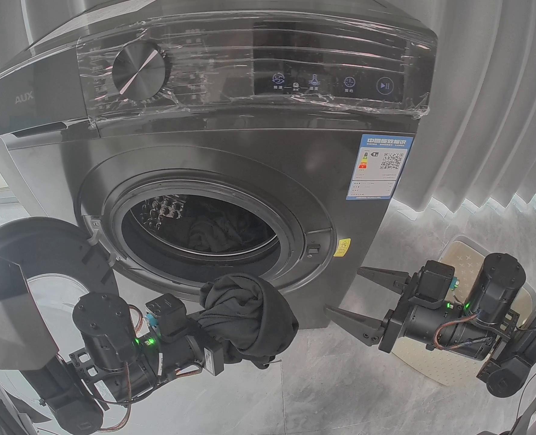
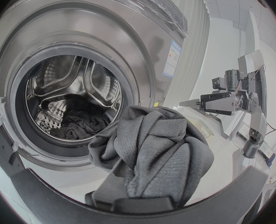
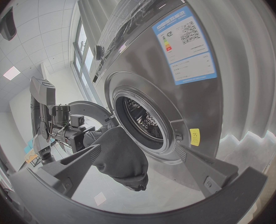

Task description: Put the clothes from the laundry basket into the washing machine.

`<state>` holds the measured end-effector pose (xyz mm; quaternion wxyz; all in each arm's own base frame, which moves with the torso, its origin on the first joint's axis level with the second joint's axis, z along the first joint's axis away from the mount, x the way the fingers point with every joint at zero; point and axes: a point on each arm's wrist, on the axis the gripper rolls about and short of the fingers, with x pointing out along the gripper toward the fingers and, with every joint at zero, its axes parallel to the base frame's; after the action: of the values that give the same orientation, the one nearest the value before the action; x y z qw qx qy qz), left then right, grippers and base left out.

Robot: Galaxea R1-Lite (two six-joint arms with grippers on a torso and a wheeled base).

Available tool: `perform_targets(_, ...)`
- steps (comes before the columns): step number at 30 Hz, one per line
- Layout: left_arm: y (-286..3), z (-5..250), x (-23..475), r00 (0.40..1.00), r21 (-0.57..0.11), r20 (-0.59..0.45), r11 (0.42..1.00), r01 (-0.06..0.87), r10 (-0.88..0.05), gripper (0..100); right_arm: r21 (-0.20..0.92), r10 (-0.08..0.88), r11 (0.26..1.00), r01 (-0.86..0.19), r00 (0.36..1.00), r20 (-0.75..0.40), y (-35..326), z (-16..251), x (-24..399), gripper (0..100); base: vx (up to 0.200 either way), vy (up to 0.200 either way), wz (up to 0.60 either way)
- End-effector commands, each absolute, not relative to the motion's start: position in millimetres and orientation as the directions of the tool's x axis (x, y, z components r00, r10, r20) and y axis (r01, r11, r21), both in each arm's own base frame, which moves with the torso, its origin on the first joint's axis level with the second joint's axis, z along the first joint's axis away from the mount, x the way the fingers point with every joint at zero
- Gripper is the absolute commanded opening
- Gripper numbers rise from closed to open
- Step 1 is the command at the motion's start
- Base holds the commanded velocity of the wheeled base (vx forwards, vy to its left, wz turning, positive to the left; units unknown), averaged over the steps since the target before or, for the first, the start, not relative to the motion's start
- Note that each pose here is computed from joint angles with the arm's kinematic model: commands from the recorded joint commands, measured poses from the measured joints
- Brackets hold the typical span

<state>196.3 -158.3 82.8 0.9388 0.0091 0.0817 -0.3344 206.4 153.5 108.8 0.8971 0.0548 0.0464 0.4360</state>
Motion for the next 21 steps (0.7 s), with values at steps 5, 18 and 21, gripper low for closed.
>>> perform_targets(5,-159.1,79.5,196.6,0.76,-0.038,-0.172,0.776,0.63,-0.626,0,0.142,0.788,0.614,-0.777,0.614,-0.044,153.9,106.4,207.1,100,0.0,0.0,0.0)
perform_targets(18,-159.8,77.4,197.4,0.759,-0.038,-0.18,0.776,0.63,-0.625,0,0.141,0.786,0.616,-0.775,0.617,-0.045,153.1,106.2,207.4,100,0.0,0.123,0.0)
perform_targets(21,-159.3,78.6,197.4,0.761,-0.038,-0.175,0.777,0.629,-0.625,0,0.14,0.786,0.616,-0.775,0.617,-0.044,153.2,106.4,207.6,100,0.0,0.067,0.0)
